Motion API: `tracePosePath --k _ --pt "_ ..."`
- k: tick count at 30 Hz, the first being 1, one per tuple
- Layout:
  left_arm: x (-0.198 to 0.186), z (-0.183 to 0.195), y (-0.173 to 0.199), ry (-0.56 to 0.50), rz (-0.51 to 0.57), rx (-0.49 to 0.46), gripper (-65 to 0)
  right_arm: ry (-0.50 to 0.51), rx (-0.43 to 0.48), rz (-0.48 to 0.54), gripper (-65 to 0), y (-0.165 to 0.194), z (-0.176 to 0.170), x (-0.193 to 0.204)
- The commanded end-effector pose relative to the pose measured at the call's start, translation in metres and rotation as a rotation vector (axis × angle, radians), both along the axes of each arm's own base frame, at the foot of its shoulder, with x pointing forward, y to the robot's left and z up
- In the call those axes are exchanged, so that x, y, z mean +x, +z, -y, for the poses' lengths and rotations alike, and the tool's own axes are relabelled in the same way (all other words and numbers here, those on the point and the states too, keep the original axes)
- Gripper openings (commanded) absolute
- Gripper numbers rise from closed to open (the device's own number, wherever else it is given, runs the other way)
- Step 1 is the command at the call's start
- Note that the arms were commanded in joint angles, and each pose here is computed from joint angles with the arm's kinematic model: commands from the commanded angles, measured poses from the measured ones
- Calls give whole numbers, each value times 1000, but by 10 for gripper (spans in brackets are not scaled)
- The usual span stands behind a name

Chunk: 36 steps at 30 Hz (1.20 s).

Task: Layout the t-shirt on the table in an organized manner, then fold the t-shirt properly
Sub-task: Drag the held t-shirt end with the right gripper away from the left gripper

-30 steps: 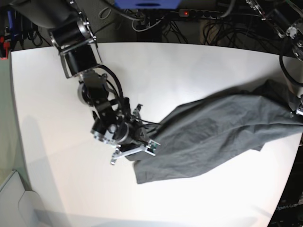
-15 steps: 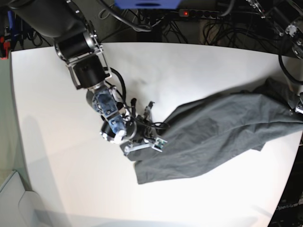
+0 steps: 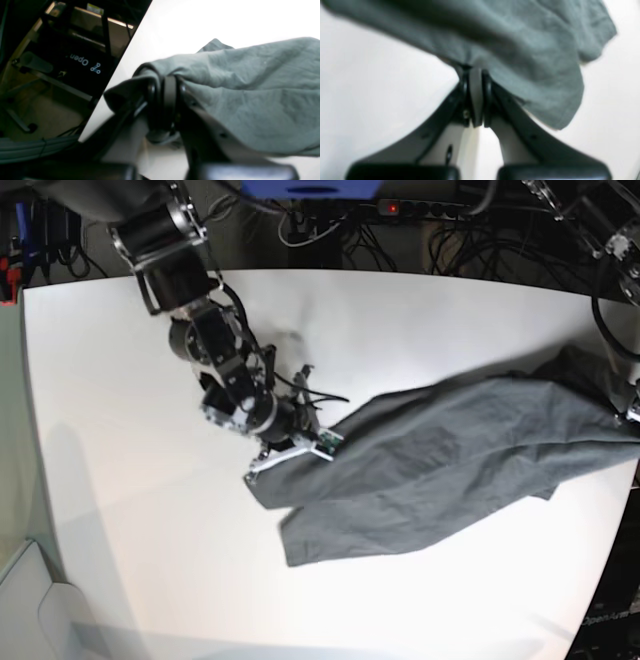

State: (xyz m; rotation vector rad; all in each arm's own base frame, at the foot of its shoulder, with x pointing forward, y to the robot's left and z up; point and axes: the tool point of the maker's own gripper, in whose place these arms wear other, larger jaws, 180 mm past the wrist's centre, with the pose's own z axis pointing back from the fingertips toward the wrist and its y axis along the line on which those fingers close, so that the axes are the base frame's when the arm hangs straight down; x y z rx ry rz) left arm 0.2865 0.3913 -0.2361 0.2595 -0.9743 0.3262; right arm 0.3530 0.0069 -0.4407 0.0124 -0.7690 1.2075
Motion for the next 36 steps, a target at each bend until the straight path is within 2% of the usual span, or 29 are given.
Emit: tracePosePath --k 1,7,13,16,20,23,25,29,33,36 --pt "8 -4 25 -7 68 50 -648 18 -148 -78 -650 -22 29 -25" --pt "9 -4 25 -8 70 46 -648 144 -191 59 -650 8 12 -56" --pt "9 -3 26 -9 72 47 -648 230 -159 173 -650 46 -6 -76" --pt "9 -3 26 -10 73 48 -648 223 -131 246 -650 74 -13 -70" --pt "8 -3 26 -8 74 45 -648 145 -215 314 -646 101 2 -45" --pt "8 -3 25 -7 74 42 -648 104 -289 317 -643 102 17 -26" --pt "8 -2 25 -9 74 41 -648 75 -337 303 -608 97 31 -16" --pt "8 -2 24 -9 72 39 -648 3 -370 251 -477 83 58 -5" --pt "8 -2 25 -7 76 39 -648 -11 -373 225 -334 75 65 -8" --pt "9 -2 25 -10 77 41 -648 -3 -372 203 -278 67 64 -18"
